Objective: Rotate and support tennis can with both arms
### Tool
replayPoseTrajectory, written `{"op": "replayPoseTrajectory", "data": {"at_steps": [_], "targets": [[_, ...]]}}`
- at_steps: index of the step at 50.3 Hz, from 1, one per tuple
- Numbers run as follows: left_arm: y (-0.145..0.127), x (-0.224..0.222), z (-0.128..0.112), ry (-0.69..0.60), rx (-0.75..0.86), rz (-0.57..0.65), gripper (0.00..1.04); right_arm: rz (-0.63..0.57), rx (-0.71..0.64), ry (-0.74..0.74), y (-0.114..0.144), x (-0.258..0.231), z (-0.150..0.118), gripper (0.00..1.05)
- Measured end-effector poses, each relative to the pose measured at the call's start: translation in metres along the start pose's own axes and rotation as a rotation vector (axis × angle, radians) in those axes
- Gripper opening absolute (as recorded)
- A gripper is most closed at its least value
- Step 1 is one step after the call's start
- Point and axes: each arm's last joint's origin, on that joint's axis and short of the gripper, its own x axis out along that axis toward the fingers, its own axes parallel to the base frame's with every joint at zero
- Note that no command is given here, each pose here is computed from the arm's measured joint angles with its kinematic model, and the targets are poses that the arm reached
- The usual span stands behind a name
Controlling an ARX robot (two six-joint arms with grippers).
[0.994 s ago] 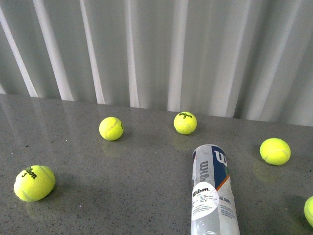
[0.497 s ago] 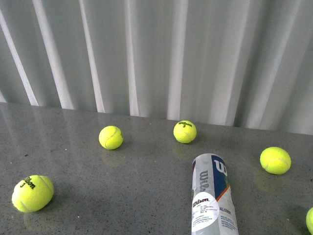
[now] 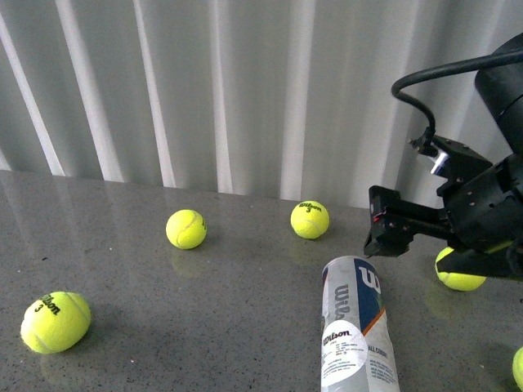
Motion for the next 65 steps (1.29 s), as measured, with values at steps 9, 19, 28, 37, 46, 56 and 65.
{"op": "replayPoseTrajectory", "data": {"at_steps": [9, 19, 28, 37, 46, 56, 65], "targets": [[0.000, 0.000, 0.000, 0.000, 0.000, 0.000, 0.98, 0.018, -0.010, 0.040, 0.008, 0.021, -0.010, 0.98], [0.000, 0.000, 0.000, 0.000, 0.000, -0.001, 0.98, 0.026, 0.011, 0.105, 0.009, 0.048, -0.025, 0.98], [0.000, 0.000, 0.000, 0.000, 0.000, 0.000, 0.98, 0.034, 0.012, 0.136, 0.013, 0.068, -0.043, 0.98], [0.000, 0.000, 0.000, 0.000, 0.000, 0.000, 0.98, 0.029, 0.006, 0.166, 0.013, 0.085, -0.061, 0.98], [0.000, 0.000, 0.000, 0.000, 0.000, 0.000, 0.98, -0.001, 0.001, 0.165, 0.009, 0.089, -0.064, 0.90], [0.000, 0.000, 0.000, 0.000, 0.000, 0.000, 0.98, -0.033, -0.035, 0.131, 0.005, 0.089, -0.061, 0.61], [0.000, 0.000, 0.000, 0.000, 0.000, 0.000, 0.98, -0.081, -0.124, 0.075, 0.006, 0.085, -0.062, 0.43]]}}
